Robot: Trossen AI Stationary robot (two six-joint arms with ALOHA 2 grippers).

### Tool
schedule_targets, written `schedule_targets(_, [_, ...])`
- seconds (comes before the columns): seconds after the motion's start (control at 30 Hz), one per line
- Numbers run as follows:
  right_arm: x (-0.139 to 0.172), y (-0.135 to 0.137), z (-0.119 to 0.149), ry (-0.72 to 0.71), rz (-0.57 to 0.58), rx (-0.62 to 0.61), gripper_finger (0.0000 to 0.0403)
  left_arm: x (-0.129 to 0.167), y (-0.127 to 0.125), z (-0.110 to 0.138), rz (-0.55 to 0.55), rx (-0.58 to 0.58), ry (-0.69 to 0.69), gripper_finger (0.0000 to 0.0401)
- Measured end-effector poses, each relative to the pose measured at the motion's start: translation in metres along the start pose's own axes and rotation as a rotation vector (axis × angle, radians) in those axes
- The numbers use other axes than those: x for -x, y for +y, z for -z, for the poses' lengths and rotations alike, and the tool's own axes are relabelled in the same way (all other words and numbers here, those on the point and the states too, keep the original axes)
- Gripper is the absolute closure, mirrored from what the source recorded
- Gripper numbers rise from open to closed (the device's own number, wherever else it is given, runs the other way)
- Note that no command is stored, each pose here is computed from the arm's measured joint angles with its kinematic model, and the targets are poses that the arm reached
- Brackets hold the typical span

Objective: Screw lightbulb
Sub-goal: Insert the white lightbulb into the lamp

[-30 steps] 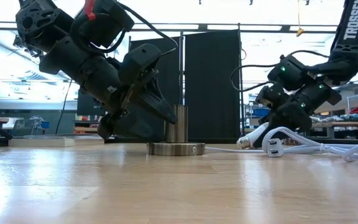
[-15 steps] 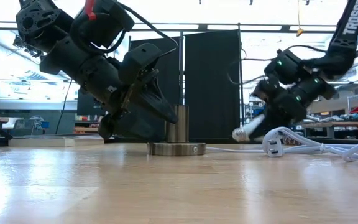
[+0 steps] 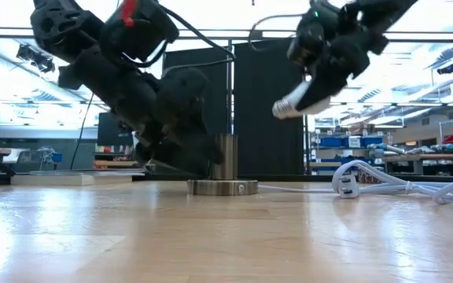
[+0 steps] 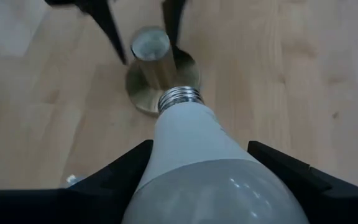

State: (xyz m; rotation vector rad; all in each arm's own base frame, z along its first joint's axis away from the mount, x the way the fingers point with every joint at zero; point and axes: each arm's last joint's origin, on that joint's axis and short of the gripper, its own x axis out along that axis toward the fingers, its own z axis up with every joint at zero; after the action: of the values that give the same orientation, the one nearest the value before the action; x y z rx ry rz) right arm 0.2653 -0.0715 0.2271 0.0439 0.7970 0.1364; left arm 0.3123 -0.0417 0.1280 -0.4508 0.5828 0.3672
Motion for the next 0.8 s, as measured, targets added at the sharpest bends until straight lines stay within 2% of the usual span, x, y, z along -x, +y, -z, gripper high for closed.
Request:
schedule_targets(0.13, [0.009,0.007,-0.019,0.012,0.015,0.007,0.0143,-0.004,0.009,-0.010,-0.040,-0.127,-0.041,0.0120])
schedule_targets(0.3, [0.014,0.011,-0.026,0.039,0.050,-0.028,0.0139,-0.008,0.019,-0.020,-0.051,-0.246,-0.056,0.0153])
schedule_targets(0.57, [0.014,0.014,-0.024,0.068,0.043,-0.062,0.0144,-0.011,0.027,-0.032,-0.053,-0.348,-0.107,0.0233])
schedule_targets(0.8, [0.014,0.013,-0.023,0.074,0.063,-0.078,0.0142,-0.015,0.031,-0.035,-0.047,-0.357,-0.126,0.0296])
